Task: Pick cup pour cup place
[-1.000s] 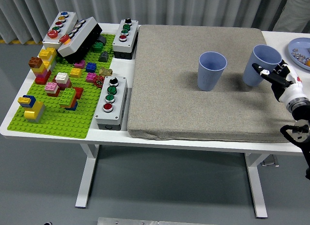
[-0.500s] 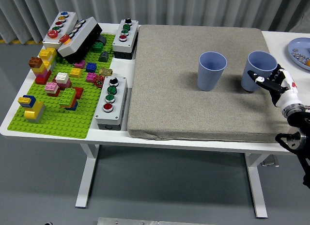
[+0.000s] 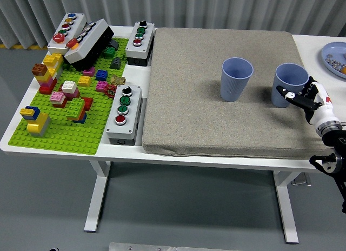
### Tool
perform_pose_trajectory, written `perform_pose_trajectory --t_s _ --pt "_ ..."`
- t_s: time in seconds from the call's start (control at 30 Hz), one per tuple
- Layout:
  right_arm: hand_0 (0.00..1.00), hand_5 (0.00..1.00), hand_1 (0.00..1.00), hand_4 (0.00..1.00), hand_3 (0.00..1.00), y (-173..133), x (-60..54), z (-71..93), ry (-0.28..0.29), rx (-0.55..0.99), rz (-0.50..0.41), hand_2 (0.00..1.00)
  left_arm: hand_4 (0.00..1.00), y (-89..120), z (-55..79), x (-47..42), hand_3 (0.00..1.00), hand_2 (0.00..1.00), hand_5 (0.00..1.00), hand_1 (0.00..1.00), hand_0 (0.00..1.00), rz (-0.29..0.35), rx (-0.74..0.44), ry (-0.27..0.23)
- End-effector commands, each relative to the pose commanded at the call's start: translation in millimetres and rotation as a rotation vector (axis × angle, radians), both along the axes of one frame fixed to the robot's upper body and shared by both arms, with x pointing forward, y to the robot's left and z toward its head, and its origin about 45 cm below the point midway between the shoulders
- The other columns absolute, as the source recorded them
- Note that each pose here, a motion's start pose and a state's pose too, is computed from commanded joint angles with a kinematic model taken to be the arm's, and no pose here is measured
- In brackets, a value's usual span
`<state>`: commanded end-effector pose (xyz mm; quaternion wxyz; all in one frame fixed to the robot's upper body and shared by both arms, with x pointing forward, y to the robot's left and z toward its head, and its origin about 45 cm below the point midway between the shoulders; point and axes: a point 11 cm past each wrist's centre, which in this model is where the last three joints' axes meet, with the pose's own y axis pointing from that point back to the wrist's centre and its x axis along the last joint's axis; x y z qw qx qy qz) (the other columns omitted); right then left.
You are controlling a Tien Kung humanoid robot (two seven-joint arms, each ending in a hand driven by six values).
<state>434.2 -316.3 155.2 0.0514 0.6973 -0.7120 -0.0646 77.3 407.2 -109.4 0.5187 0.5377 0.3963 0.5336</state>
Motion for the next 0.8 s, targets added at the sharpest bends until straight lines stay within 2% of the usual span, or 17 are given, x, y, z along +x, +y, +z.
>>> perform_pose_trajectory --t_s 0.3,0.33,0.5,0.53,0.7,0.73,0.8 --pt "0.803 0.070 0.681 0.692 0.571 1.0 -0.1 0.2 -0.004 0.020 0.014 0.541 0.524 -0.5 -0.3 -1.0 0.751 0.811 0.998 0.760 0.807 -0.002 -0.001 0.002" --pt "0.835 0.069 0.794 0.706 0.810 0.9 0.1 0.8 -0.004 0.021 0.017 0.734 0.525 -0.5 -0.3 -1.0 0.750 0.811 0.998 0.760 0.807 -0.002 -0.001 0.002" --pt "0.835 0.069 0.794 0.706 0.810 1.3 0.3 1.6 -0.001 0.026 0.039 0.734 0.525 -0.5 -0.5 -1.6 0.750 0.811 0.998 0.760 0.807 -0.002 -0.001 0.003" --pt "0.857 0.077 0.834 0.713 0.853 1.7 0.2 1.4 0.000 0.027 0.042 0.805 0.528 -0.6 -0.5 -1.8 0.750 0.811 0.998 0.760 0.807 -0.002 -0.001 0.004" --pt "0.857 0.077 0.834 0.713 0.853 2.1 -0.2 0.5 0.004 0.028 0.051 0.805 0.528 -0.7 -0.7 -2.5 0.750 0.811 0.998 0.760 0.807 -0.001 -0.001 0.005" --pt "0.873 0.073 0.873 0.719 0.888 1.8 -0.1 0.5 0.004 0.026 0.050 0.906 0.528 -0.7 -0.7 -2.6 0.750 0.811 0.998 0.760 0.807 -0.001 -0.001 0.005" --pt "0.873 0.073 0.873 0.719 0.888 1.7 0.1 1.0 0.002 0.026 0.050 0.906 0.528 -0.9 -0.7 -2.2 0.750 0.811 0.998 0.760 0.807 -0.002 -0.001 0.004"
